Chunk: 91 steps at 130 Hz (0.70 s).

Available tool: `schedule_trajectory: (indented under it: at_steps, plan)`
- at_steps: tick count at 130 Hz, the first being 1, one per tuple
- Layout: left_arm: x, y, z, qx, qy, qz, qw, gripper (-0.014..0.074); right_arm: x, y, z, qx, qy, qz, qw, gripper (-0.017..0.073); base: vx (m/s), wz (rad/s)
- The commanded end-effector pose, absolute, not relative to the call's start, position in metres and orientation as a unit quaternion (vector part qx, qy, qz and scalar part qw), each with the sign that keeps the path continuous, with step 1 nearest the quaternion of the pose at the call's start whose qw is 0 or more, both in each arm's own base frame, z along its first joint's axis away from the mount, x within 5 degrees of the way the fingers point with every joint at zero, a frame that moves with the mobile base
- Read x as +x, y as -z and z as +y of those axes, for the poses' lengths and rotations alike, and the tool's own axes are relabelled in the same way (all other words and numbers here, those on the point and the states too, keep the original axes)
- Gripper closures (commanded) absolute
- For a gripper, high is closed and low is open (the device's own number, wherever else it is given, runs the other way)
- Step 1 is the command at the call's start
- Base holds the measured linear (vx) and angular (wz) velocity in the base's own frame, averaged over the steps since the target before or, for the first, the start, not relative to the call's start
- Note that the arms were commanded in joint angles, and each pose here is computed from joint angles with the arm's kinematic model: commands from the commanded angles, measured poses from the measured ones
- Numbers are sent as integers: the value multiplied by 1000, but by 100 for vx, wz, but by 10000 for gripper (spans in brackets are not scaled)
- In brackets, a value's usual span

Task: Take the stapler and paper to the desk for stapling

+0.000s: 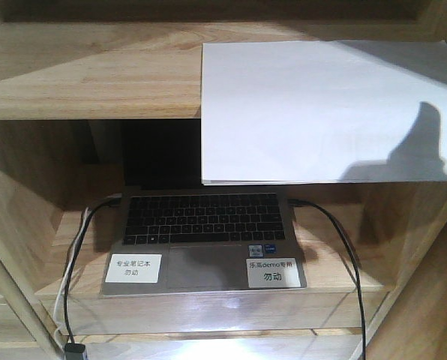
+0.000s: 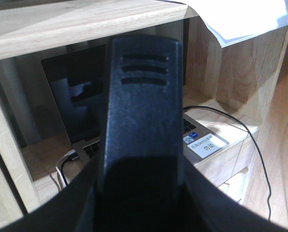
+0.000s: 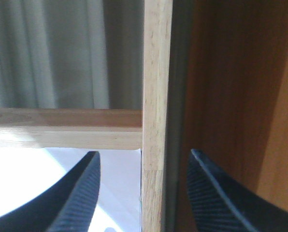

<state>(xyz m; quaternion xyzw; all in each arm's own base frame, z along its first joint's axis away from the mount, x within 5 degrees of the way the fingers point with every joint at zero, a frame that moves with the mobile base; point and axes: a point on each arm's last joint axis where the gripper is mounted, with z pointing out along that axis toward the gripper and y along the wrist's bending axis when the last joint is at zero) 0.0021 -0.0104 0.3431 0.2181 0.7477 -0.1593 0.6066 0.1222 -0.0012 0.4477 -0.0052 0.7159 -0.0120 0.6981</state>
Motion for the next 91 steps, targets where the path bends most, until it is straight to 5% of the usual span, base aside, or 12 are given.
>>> schedule_trajectory:
  at_steps: [1,91]
  plan:
    - [3,-361,-11,204,175,708,653,599,121,-462,-1,-7,16,682,731,179,0,0]
    - [3,-361,-11,204,175,708,653,599,121,-462,-1,-7,16,682,731,179,0,0]
